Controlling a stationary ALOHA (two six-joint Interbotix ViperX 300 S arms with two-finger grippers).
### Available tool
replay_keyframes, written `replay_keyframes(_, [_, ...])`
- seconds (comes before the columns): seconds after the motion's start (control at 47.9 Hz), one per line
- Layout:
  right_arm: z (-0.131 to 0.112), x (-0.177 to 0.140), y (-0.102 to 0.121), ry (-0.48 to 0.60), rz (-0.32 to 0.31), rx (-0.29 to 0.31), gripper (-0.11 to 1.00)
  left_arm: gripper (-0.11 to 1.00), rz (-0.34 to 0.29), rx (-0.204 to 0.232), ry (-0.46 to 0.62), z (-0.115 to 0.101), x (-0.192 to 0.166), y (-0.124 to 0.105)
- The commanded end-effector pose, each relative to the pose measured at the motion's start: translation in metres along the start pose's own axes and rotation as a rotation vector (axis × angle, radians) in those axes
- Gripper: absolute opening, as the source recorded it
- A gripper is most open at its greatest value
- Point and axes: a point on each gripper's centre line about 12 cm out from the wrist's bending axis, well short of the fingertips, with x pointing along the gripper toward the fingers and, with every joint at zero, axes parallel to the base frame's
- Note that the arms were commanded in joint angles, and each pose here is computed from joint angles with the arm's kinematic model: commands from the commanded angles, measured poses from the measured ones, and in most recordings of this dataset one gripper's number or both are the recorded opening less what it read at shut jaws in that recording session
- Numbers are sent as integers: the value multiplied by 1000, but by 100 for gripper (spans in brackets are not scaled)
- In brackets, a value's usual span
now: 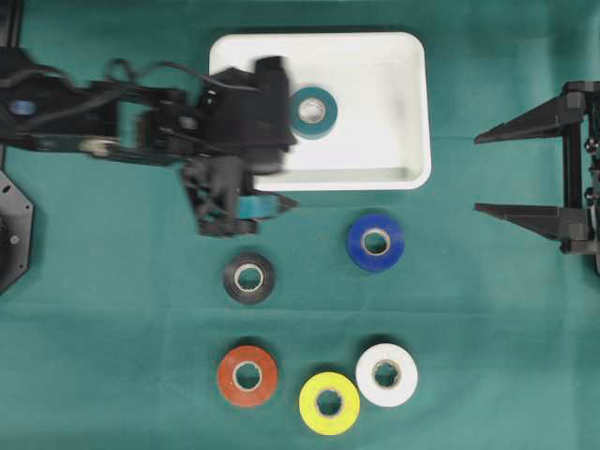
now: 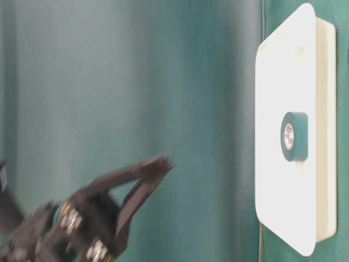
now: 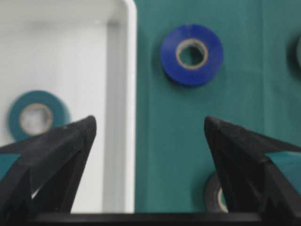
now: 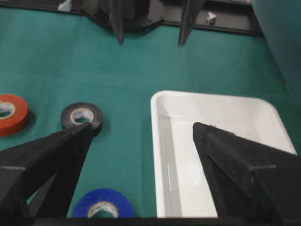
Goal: Pick up the tape from a random location and place it into the white case.
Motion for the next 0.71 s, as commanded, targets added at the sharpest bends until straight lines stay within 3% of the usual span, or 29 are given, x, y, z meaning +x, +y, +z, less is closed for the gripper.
replay_keyframes(0.0, [13,1,0,-32,1,2,91,96,17,-8,-99,1,-30,5])
replay_keyframes(0.418, [17,0,0,-29,-1,-1,91,96,50,-19,-341,-56,-120,4])
replay_keyframes(0.689, [16,1,0,-25,0,-3,91,96,49,-24,-365,-99,-135,-1])
